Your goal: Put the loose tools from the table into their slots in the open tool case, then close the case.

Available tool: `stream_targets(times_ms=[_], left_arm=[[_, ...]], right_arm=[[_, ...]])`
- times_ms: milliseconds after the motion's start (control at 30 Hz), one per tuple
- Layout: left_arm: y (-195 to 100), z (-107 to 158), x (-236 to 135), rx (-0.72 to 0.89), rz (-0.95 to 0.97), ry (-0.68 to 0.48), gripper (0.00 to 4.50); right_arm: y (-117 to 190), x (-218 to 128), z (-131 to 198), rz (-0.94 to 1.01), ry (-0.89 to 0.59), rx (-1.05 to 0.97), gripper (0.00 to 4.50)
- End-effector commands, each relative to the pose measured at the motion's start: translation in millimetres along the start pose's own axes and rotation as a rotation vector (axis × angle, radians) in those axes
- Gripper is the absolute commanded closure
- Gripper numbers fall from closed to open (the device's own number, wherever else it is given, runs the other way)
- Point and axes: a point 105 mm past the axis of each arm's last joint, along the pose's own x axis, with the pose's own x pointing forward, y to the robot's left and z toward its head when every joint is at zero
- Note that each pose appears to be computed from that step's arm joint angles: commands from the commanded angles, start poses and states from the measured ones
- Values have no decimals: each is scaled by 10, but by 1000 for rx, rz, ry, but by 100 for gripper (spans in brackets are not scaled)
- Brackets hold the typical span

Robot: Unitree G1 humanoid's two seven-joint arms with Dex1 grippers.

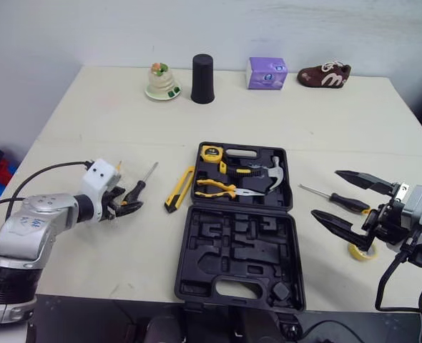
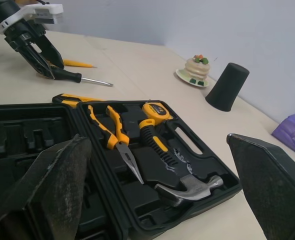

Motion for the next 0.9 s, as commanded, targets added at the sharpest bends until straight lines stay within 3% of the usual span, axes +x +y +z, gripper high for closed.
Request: stream_targets(times_ms=[33,100,200,300,433,533,633,767,900], left_arm=[[85,22,-28,44,72,3,277],[89,9,-7,33,72,-1,356],[64,100,-4,44,50,-56,356],[43,388,-94,108,14,-220,356],[-84,692,-285,296,-98,-385,356],[-428,873,-401,467,-305,-455,356],[-701,938,-398,543,-458,-454,356],[-1125,938,-276,735,-636,-326,356],[-1330,917,-77,880,-683,-206,356]], right_arm=[[-23,-41,104,-9,-25,-48,0],[-31,-43,105,-10,-24,-53,0],[-35,-47,105,-13,-24,-53,0],[-43,-87,97,-17,-13,-55,0],[-55,-178,79,-16,24,-71,0],[-32,-311,27,14,87,-80,0],[17,-418,-40,56,149,-91,0],[2,-558,-111,57,209,-80,0],[60,-565,-152,87,230,-56,0]])
